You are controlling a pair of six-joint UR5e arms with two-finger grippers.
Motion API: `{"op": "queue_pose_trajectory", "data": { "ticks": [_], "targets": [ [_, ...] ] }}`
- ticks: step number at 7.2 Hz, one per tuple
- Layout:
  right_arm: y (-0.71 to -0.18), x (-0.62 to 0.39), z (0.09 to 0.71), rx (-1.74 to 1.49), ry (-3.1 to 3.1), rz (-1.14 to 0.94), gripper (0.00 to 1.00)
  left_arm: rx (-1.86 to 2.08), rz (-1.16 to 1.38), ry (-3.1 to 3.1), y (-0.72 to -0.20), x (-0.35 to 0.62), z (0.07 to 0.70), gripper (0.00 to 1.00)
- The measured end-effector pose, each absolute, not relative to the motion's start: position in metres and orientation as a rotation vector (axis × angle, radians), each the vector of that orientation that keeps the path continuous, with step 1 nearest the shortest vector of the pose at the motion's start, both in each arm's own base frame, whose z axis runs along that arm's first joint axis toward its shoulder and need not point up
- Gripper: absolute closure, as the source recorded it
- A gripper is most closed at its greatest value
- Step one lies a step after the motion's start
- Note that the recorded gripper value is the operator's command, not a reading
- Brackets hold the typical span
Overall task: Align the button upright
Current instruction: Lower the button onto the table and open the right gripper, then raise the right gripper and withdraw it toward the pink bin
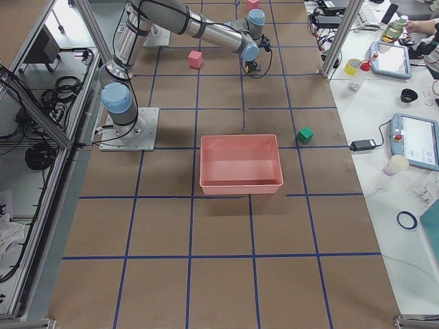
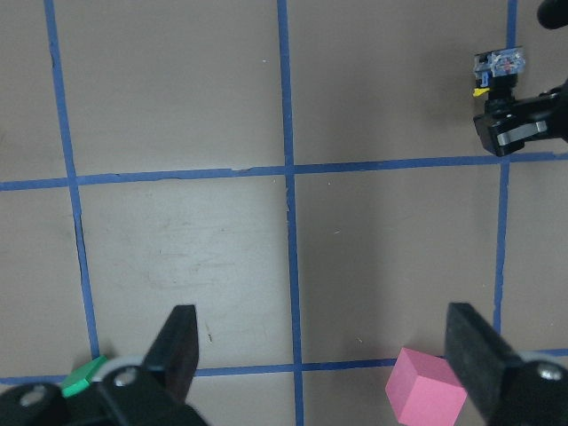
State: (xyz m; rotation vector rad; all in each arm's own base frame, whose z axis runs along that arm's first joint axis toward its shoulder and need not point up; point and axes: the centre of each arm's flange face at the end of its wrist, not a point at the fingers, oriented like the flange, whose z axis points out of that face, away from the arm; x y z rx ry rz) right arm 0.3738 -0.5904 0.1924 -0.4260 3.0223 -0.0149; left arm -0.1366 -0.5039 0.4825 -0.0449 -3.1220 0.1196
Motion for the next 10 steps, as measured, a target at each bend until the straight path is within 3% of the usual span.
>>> {"op": "queue_pose_trajectory", "data": {
  "ticks": [1,2,5,10],
  "targets": [
    [-0.590,0.373,0.192,-0.417,3.024,-0.012,0.15,-0.045,0.119,-3.122,-0.504,-0.137,0.482,0.00],
    [-0.590,0.373,0.193,-0.413,3.022,-0.018,0.08,-0.045,0.119,-3.122,-0.504,-0.137,0.482,0.00],
    [-0.589,0.374,0.211,-0.396,3.004,-0.059,0.00,-0.045,0.120,-3.122,-0.504,-0.137,0.483,0.00],
    [-0.583,0.330,0.305,-0.329,3.104,-0.204,0.00,-0.045,0.120,-3.122,-0.504,-0.137,0.483,0.00]
  ]
}}
